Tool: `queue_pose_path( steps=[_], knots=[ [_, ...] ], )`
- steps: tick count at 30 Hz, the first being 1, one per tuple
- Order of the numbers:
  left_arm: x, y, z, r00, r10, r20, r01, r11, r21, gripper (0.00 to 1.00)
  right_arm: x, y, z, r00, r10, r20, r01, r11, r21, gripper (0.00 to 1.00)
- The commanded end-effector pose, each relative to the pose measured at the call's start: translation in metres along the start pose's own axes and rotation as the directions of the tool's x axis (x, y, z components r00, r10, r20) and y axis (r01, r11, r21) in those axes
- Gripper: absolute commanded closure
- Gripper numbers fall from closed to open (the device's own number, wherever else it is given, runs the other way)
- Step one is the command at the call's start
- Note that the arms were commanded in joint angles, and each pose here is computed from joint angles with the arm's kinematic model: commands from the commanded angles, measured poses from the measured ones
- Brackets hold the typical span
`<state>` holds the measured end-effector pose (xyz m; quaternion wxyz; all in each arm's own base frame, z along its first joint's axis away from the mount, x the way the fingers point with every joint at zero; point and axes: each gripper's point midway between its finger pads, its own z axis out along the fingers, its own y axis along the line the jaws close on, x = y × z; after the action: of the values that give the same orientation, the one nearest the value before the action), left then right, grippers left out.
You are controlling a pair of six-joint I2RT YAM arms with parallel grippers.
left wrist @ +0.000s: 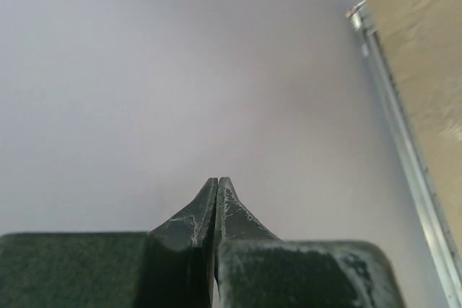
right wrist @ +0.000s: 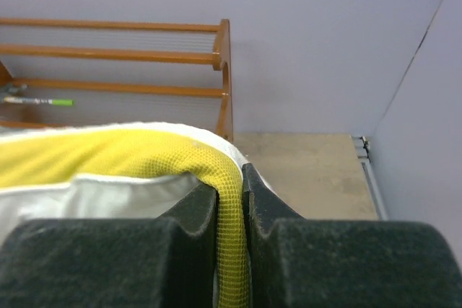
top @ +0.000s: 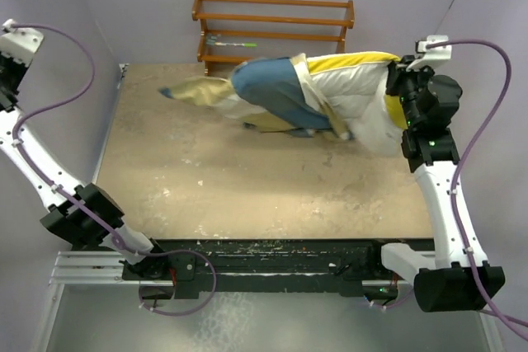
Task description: Remove the pillowcase from the pillow
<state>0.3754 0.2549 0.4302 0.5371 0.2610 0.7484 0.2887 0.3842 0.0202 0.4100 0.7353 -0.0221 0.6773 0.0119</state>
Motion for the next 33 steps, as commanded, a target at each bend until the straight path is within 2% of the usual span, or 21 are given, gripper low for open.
queue_pose_path(
  steps=[1,2,4,5,7,9,11,14,18,24,26,28,29,31,32,33],
  knots=[
    [-0.006,-0.015,-0.025,0.999,-0.034,0.039,0.030,0.995,0.098,1.00,-0.084,0.005,-0.010,0.956,0.138,0.260,-0.122,0.990,-0.076,1.00],
    [-0.015,-0.040,-0.029,0.996,-0.051,0.075,0.036,0.983,0.181,0.83,-0.092,0.024,-0.008,0.949,0.153,0.277,-0.103,0.977,-0.187,1.00],
    [-0.036,-0.102,-0.038,0.991,-0.052,0.125,0.003,0.933,0.359,0.11,-0.081,0.071,-0.004,0.966,0.196,0.170,-0.104,0.893,-0.439,1.00],
    [-0.038,-0.135,-0.038,0.989,-0.048,0.137,-0.017,0.900,0.436,0.00,-0.072,0.086,-0.003,0.974,0.200,0.108,-0.119,0.854,-0.507,1.00],
    [-0.051,-0.181,-0.047,0.979,-0.020,0.204,-0.087,0.861,0.501,0.01,-0.056,0.112,-0.007,0.986,0.155,0.066,-0.090,0.817,-0.569,1.00],
    [-0.060,-0.218,-0.056,0.966,0.018,0.258,-0.157,0.835,0.528,0.01,-0.055,0.143,-0.027,0.984,0.130,0.119,-0.020,0.756,-0.654,1.00],
    [-0.066,-0.244,-0.061,0.955,0.016,0.295,-0.186,0.808,0.559,0.01,-0.062,0.164,-0.048,0.975,0.168,0.145,-0.008,0.681,-0.732,1.00],
    [-0.077,-0.259,-0.065,0.949,-0.062,0.310,-0.149,0.778,0.610,0.01,-0.083,0.185,-0.069,0.957,0.240,0.165,-0.001,0.569,-0.822,1.00],
    [-0.088,-0.271,-0.076,0.925,-0.124,0.359,-0.155,0.740,0.654,0.01,-0.132,0.199,-0.084,0.911,0.367,0.190,-0.010,0.479,-0.878,1.00],
    [-0.095,-0.300,-0.122,0.863,-0.105,0.494,-0.313,0.657,0.686,0.01,-0.179,0.192,-0.078,0.838,0.530,0.129,-0.155,0.459,-0.875,1.00],
    [-0.100,-0.301,-0.133,0.844,-0.092,0.528,-0.351,0.649,0.675,0.01,-0.172,0.185,-0.056,0.842,0.534,0.081,-0.249,0.517,-0.819,1.00],
    [-0.114,-0.285,-0.126,0.824,-0.092,0.559,-0.344,0.704,0.622,0.00,-0.153,0.174,-0.028,0.849,0.526,0.039,-0.342,0.605,-0.719,1.00],
    [-0.125,-0.267,-0.115,0.816,-0.085,0.572,-0.311,0.769,0.558,0.02,-0.135,0.169,-0.015,0.851,0.525,0.006,-0.391,0.641,-0.660,1.00],
    [-0.146,-0.210,-0.092,0.807,-0.039,0.589,-0.183,0.932,0.313,0.01,-0.085,0.167,0.006,0.858,0.502,-0.106,-0.468,0.681,-0.562,1.00],
    [-0.155,-0.183,-0.089,0.785,0.023,0.619,-0.154,0.975,0.159,0.00,-0.057,0.166,0.016,0.862,0.482,-0.158,-0.489,0.708,-0.510,1.00],
    [-0.159,-0.169,-0.087,0.775,0.065,0.628,-0.150,0.985,0.083,0.01,-0.023,0.163,0.026,0.859,0.461,-0.221,-0.510,0.740,-0.439,1.00]
  ],
)
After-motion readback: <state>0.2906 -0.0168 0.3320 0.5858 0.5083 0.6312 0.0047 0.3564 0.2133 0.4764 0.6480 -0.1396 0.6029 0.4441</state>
